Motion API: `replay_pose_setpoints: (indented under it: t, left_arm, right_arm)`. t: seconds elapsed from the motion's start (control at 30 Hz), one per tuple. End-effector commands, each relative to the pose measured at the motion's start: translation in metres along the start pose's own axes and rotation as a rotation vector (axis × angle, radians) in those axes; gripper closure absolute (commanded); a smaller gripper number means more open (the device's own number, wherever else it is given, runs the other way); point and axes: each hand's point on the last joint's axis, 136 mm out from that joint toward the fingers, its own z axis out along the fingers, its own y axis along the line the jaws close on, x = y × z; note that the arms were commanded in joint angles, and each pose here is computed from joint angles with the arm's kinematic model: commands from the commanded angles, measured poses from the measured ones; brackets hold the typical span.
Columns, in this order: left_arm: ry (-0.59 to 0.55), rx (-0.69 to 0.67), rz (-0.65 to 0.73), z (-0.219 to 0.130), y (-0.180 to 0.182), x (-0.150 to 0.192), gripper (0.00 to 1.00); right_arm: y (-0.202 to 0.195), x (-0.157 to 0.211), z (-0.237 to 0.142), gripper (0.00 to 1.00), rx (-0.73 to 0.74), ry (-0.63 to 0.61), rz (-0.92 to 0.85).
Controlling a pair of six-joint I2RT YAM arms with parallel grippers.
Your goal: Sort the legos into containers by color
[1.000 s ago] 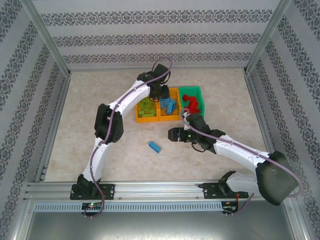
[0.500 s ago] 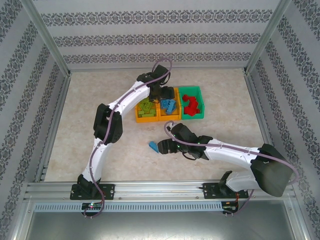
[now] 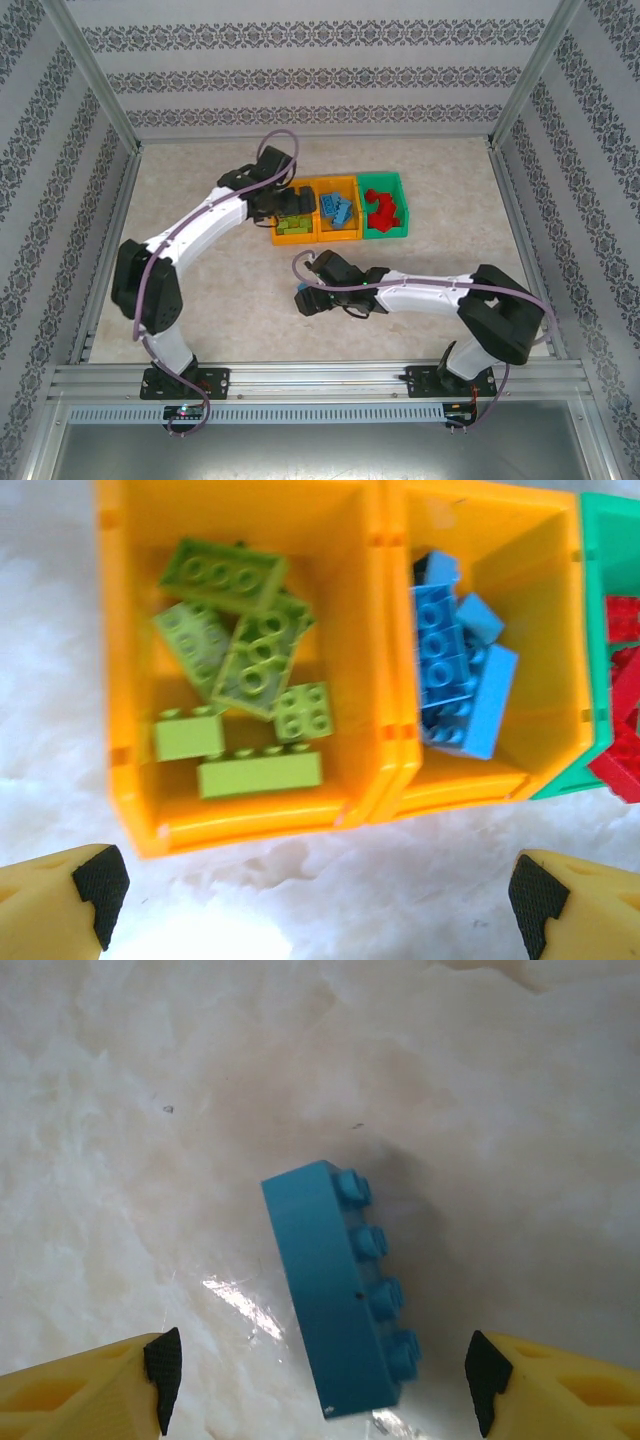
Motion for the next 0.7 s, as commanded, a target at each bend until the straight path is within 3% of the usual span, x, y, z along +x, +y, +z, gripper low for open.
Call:
replay_pose_setpoints:
  t: [0.0,0.17,0.23,0.33,0.43,0.67]
  left_arm:
    - [-0.022,0.012,-0.078,-0.002,0.023,0.005,0.01]
    - [-0.023,0.000,-0.152,-0.011,0.059,0.026,0.01]
    - [-0.028,-0.008,-0.177,-0.015,0.072,0.032,0.01]
    - [-0.037,-0.021,-0.206,-0.023,0.089,0.037,0.01]
    - [-0.043,-0.035,-0.229,-0.029,0.104,0.041,0.01]
    - [-0.054,-0.059,-0.248,-0.032,0.120,0.045,0.01]
  right_arm:
    - [0.003,-0.003,0.008,0.23,0.029,0.025,-0.084]
    - [0.000,0.001,0.026,0.31,0.073,0.092,-0.129]
    - [-0.005,0.006,0.032,0.38,0.104,0.130,-0.147]
    - [-0.014,0.008,0.031,0.56,0.165,0.142,-0.161]
    - [-0.015,-0.004,0.016,0.71,0.178,0.076,-0.151]
    - [-0.005,-0.083,-0.052,0.73,0.069,-0.200,-0.068]
